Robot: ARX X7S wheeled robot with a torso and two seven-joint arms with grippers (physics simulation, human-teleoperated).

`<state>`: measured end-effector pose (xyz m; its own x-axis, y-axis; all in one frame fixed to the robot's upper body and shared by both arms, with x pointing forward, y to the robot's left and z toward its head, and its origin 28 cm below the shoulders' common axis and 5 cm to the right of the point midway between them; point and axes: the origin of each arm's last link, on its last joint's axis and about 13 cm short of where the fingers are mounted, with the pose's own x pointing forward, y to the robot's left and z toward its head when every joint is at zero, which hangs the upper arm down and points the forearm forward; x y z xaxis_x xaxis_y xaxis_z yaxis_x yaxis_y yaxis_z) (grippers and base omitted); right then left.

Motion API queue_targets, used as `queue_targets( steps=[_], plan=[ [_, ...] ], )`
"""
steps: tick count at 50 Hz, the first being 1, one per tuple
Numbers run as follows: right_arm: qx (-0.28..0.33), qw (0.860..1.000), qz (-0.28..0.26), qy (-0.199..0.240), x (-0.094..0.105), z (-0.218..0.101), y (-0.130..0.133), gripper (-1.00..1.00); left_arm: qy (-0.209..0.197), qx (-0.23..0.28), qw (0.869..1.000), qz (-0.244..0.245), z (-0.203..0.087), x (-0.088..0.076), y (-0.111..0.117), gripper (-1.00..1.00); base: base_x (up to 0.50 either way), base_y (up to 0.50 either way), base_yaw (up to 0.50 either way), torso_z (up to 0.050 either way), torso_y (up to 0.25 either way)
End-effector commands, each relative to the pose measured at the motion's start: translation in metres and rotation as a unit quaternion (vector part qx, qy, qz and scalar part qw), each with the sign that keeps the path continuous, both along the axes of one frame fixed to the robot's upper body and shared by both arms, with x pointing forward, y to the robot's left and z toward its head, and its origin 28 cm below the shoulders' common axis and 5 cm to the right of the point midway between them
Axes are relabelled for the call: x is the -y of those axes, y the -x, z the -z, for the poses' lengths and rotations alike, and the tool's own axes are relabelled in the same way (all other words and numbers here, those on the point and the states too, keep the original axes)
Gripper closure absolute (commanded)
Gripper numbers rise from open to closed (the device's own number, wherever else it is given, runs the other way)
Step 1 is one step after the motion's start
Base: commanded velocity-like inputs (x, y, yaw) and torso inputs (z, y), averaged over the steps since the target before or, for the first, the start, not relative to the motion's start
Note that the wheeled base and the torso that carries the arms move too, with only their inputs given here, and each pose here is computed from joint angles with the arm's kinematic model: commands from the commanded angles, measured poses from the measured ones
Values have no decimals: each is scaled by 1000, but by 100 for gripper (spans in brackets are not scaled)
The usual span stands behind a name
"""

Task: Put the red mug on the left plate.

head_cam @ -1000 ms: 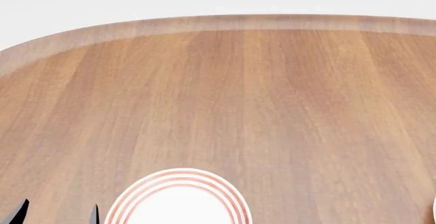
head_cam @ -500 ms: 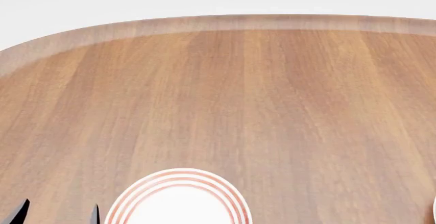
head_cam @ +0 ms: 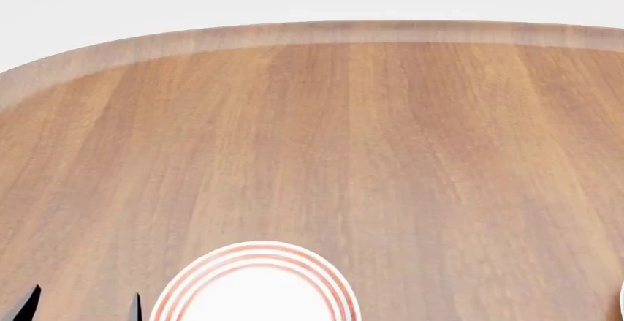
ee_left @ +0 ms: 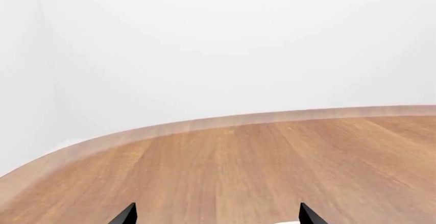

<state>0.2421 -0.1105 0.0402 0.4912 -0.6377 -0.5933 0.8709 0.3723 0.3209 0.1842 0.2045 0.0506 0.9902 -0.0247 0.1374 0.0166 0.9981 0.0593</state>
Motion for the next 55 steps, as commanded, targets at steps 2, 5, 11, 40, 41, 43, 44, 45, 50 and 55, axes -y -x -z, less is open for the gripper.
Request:
queue_targets(
  steps=[2, 5, 11, 40, 41, 43, 44, 45, 50, 55],
  plan=[
    [-2, 1000, 1, 0, 0, 2, -1, -100, 0, 1, 1000, 0, -1, 0, 0, -100, 0, 0, 0, 0, 0],
    [-2, 1000, 2, -1, 0, 2, 0, -100, -1, 1, 1000, 0, 0, 0, 0, -100, 0, 0, 0, 0, 0],
    [-2, 1000, 3, 0, 0, 1, 0, -100, 0, 1, 1000, 0, 0, 0, 0, -100, 0, 0, 0, 0, 0],
    [47, 998, -30, 22, -12, -24, 21, 100, -4, 4, 1000, -2, -1, -1, 1, -100, 0, 0, 0, 0, 0],
    [50, 998, -34, 25, -13, -25, 21, 100, -3, 4, 1000, -2, -1, -1, 1, -100, 0, 0, 0, 0, 0],
    [58, 997, -43, 28, -16, -29, 24, 100, -3, 4, 1000, -3, -1, -1, 1, -100, 0, 0, 0, 0, 0],
    [61, 997, -45, 30, -16, -31, 25, 100, -3, 4, 1000, -3, -1, -1, 1, -100, 0, 0, 0, 0, 0],
    [68, 996, -51, 35, -18, -34, 28, 100, -3, 5, 1000, -2, -1, -1, 1, -100, 0, 0, 0, 0, 0],
    [81, 994, -65, 43, -23, -41, 33, 100, -4, 5, 1000, -2, -1, 0, 1, -100, 0, 0, 0, 0, 0],
    [101, 989, -90, 52, -30, -47, 39, 100, -3, 5, 1000, -3, -1, -1, 1, -100, 0, 0, 0, 0, 0]
  ],
)
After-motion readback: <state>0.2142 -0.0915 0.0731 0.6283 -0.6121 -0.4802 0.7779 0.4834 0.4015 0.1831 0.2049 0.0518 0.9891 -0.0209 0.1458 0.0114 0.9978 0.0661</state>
